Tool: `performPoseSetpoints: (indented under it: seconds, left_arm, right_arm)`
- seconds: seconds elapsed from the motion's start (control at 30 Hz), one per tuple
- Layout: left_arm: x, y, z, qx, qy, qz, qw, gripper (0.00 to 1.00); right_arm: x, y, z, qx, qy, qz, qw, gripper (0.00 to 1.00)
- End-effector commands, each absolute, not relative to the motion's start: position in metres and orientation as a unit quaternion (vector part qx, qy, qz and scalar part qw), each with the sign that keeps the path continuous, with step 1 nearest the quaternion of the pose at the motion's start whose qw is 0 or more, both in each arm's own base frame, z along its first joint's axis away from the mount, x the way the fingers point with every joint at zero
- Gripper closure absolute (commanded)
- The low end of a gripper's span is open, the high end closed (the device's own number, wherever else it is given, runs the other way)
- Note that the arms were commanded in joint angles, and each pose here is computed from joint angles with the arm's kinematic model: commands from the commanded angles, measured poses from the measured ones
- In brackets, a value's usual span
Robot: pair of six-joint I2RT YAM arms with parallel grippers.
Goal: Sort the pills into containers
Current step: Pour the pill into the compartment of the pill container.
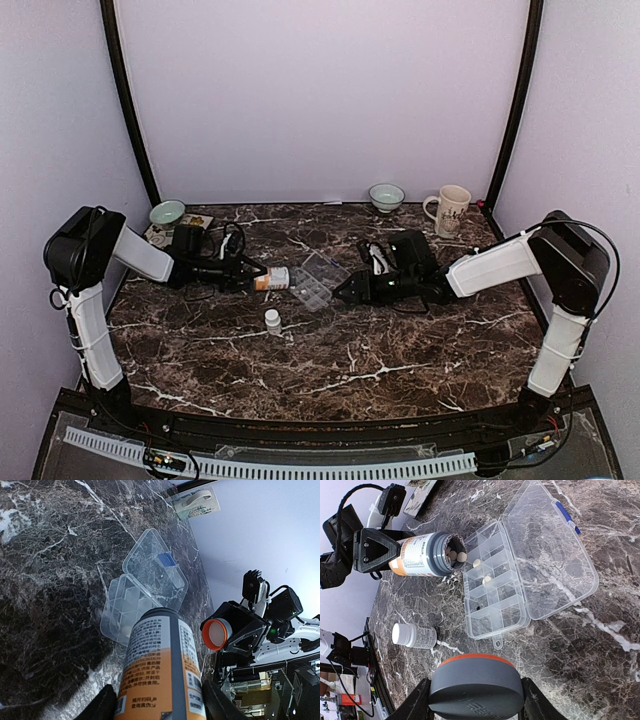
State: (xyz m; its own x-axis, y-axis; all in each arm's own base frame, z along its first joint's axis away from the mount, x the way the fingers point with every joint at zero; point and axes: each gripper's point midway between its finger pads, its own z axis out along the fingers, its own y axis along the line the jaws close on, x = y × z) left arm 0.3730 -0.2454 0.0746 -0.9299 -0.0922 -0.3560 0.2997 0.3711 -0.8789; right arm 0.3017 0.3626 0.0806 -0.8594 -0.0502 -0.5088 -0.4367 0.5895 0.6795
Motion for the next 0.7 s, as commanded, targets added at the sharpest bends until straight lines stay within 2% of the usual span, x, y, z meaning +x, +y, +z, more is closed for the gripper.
performPoseSetpoints:
  seconds: [0.0,0.67]
  left_arm:
    - [0.373,-0.249,0.093,0.080,0.792,-0.572,0.199,0.95]
    - [0.363,-0.252,0.107,0.085,0.764,-0.611,0.191,0.95]
  right_arm:
    - [0.309,0.367,0.097,-0.146,0.849,0.444,0.244,0.71]
    - [0.314,0.367,0.104,-0.152,0.850,0.439,0.250,0.71]
